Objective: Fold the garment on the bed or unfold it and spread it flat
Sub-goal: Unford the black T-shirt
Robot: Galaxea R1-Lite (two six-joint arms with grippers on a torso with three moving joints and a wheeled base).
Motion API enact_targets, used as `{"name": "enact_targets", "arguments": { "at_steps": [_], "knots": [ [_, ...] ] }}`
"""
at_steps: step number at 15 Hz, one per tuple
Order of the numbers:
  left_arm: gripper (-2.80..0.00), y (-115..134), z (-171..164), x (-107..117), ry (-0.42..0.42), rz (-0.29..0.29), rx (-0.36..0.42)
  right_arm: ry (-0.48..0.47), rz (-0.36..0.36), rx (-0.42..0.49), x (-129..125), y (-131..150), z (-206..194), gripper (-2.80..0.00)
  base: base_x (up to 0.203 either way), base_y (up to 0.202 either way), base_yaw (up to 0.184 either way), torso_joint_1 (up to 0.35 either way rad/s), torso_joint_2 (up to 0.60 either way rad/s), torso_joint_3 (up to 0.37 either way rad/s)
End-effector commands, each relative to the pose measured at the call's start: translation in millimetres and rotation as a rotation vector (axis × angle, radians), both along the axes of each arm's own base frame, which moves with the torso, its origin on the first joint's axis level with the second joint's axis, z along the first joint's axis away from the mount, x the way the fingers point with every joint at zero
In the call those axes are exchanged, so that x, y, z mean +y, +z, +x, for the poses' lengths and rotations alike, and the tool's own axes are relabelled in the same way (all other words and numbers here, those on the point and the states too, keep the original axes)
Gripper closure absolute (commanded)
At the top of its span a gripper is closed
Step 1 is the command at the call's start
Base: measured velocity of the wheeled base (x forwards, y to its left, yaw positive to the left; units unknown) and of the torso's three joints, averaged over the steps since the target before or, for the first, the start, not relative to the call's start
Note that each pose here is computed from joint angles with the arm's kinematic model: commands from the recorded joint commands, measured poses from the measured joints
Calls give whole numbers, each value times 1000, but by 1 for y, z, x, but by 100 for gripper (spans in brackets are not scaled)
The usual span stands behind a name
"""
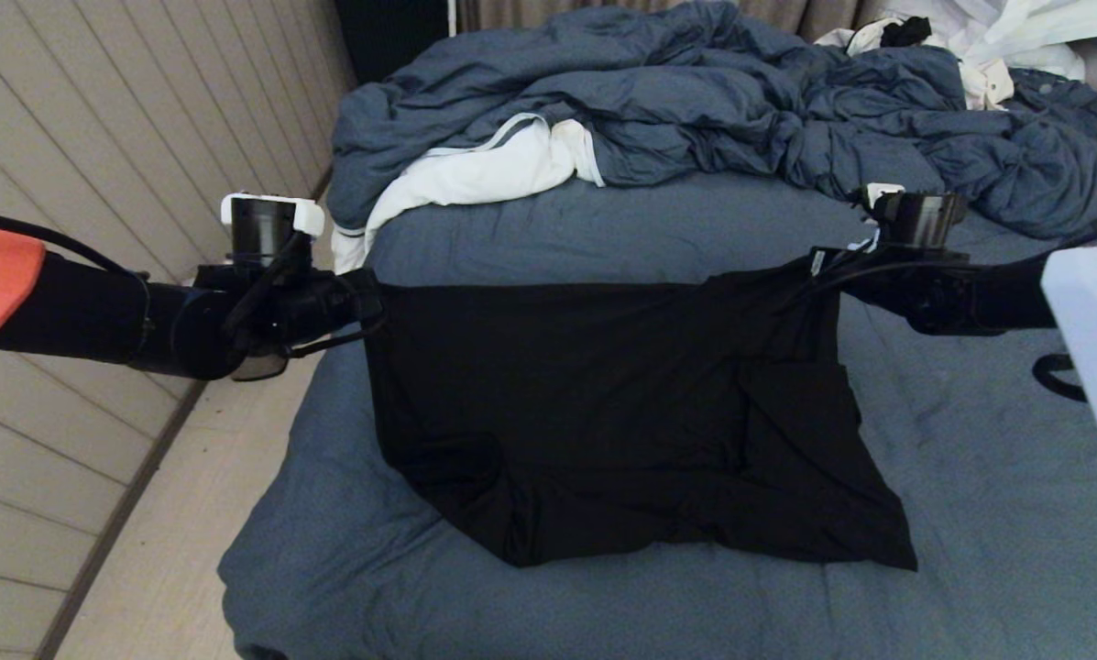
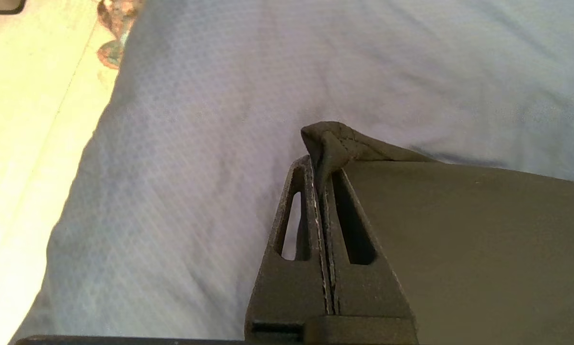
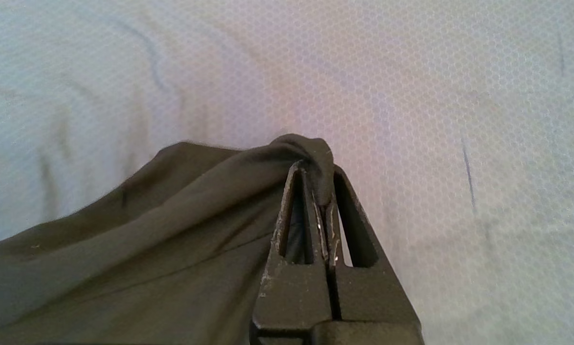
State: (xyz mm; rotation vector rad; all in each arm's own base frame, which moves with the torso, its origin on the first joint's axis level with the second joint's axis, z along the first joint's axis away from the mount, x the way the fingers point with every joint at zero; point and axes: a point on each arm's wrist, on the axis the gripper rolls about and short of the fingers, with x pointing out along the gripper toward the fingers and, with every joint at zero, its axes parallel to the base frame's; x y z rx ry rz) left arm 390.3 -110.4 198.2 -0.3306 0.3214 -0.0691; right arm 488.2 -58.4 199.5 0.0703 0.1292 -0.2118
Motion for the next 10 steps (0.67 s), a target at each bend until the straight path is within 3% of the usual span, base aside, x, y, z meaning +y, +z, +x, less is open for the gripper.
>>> {"name": "enact_targets", "arguments": {
  "at_steps": [1, 10],
  "knots": [
    [0, -20, 19, 3, 21, 6, 32, -12, -3, 21, -1, -23, 18, 0, 0, 0, 0, 0, 0, 0],
    [0, -47, 55, 5, 38, 36, 60, -10, -48, 40, 0, -43, 31, 0, 0, 0, 0, 0, 0, 0]
  ]
}}
